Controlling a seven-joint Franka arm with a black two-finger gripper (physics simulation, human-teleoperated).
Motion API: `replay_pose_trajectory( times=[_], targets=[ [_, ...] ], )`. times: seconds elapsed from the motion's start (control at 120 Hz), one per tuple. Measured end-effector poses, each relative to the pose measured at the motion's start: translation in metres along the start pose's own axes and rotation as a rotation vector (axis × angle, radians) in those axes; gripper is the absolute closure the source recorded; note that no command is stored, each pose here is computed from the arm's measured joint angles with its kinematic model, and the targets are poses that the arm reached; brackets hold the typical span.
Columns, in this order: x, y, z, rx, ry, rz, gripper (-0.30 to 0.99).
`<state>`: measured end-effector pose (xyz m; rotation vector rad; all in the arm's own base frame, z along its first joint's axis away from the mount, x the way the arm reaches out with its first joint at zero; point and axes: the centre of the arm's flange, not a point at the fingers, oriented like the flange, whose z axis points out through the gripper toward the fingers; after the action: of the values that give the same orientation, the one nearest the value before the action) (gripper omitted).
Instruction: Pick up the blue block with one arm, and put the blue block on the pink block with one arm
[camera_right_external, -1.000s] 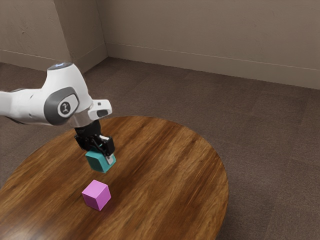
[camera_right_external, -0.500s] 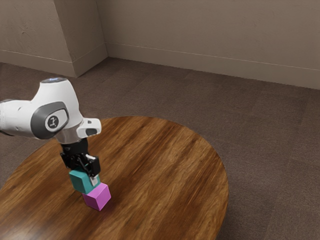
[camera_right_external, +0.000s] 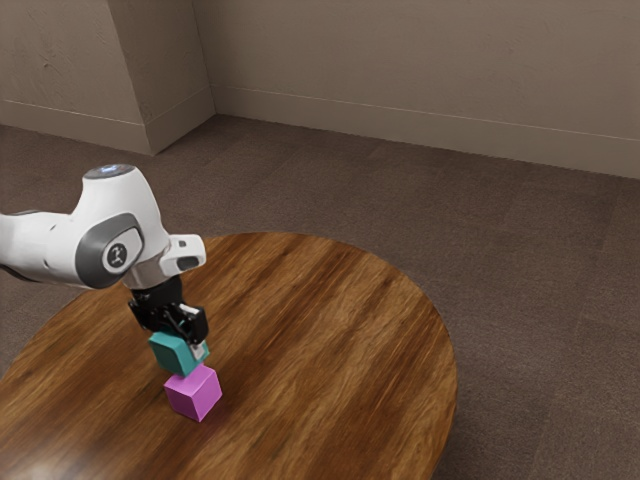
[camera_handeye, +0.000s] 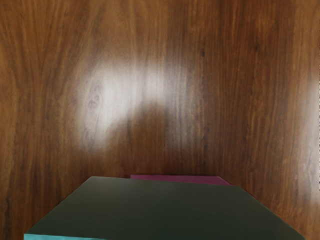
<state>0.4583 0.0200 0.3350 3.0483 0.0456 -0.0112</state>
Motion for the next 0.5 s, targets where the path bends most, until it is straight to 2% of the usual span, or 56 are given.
replay_pose_trajectory(
  times=[0.158, 0.5],
  targets=[
    [-0.004, 0.014, -0.013, -0.010, 0.027, 0.029, 0.29],
    [-0.010, 0.015, -0.001, -0.028, -0.046, 0.008, 0.30]
  ],
)
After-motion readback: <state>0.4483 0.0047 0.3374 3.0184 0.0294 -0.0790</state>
